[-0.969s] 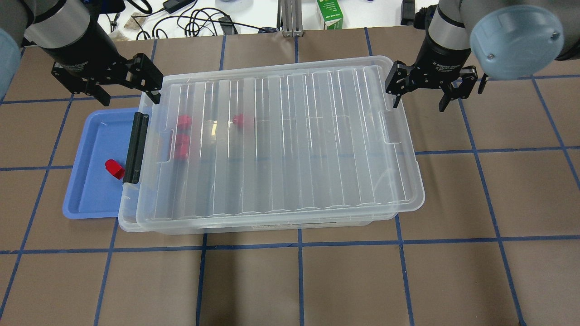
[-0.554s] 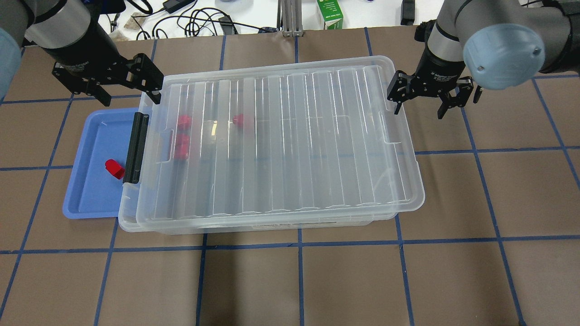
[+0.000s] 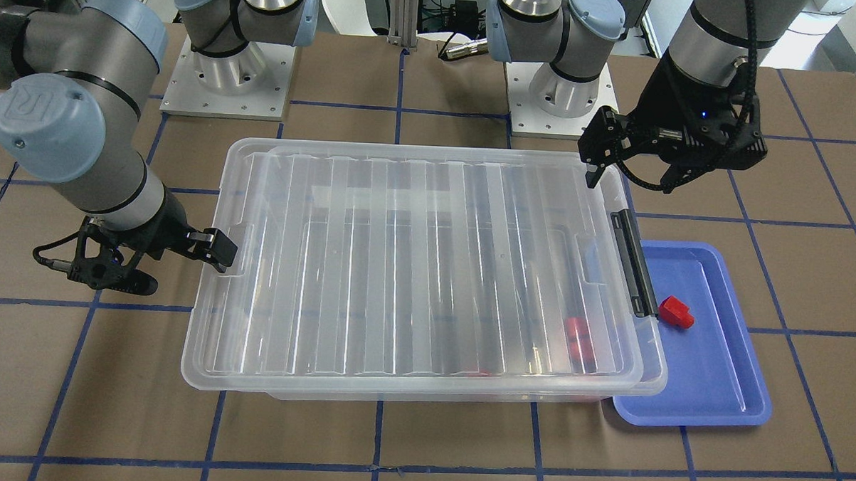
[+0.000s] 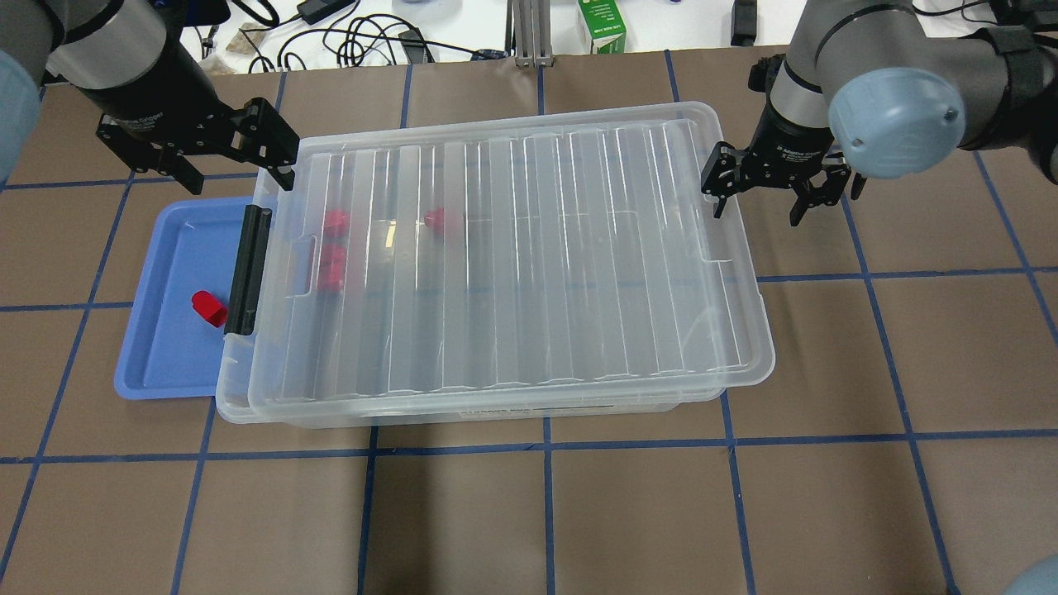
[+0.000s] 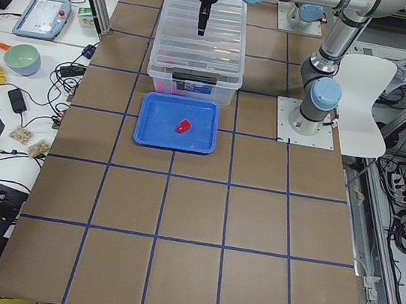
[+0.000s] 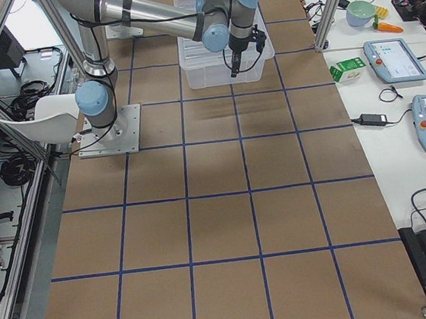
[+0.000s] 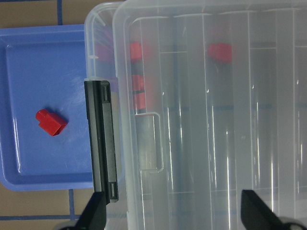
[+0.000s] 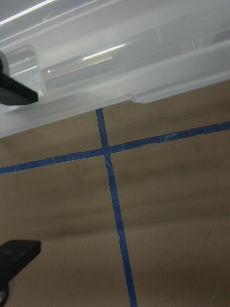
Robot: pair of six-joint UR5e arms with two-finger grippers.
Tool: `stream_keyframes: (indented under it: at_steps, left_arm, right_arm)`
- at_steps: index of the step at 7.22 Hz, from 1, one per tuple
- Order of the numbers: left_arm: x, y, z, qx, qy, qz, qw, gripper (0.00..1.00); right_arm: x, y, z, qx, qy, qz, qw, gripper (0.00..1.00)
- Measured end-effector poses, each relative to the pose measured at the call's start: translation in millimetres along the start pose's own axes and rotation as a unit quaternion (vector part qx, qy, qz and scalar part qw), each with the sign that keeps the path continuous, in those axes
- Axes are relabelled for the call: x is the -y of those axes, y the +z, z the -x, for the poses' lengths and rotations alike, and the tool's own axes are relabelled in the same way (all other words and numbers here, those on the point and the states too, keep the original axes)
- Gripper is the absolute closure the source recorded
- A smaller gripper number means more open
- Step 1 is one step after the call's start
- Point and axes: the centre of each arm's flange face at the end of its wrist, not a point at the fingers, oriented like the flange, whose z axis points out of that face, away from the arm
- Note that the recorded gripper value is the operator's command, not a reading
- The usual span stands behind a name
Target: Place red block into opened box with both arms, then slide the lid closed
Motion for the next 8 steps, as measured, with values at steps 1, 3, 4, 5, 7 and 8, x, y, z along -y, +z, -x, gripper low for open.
stream_keyframes:
  at_steps: [1,3,4,5,7,8]
  left_arm:
    - [0,0,0,0.0,0.0,0.0,1.0,0.0]
    - [0,0,0,0.0,0.0,0.0,1.0,0.0]
    - [0,0,0,0.0,0.0,0.0,1.0,0.0]
    - [0,0,0,0.0,0.0,0.0,1.0,0.0]
    - [0,-1,0,0.0,0.0,-0.001,1.0,0.0]
    - [0,0,0,0.0,0.0,-0.001,1.0,0.0]
  right_arm:
    - [2,-1,-1,0.0,-0.004,-0.004,1.0,0.0]
    - [6,-2,-7,-0.003,-0.013,-0.01,0.9999,0.0]
    - [10,-3,-15,-0.004,-0.007,-0.01,0.9999,0.0]
    - [14,-4,-29,-0.004,0.0,-0.01,0.9999,0.0]
    - [19,-5,-49,-0.004,0.005,-0.009,0.9999,0.0]
    - [20,-5,-53,-0.004,0.007,-0.009,0.9999,0.0]
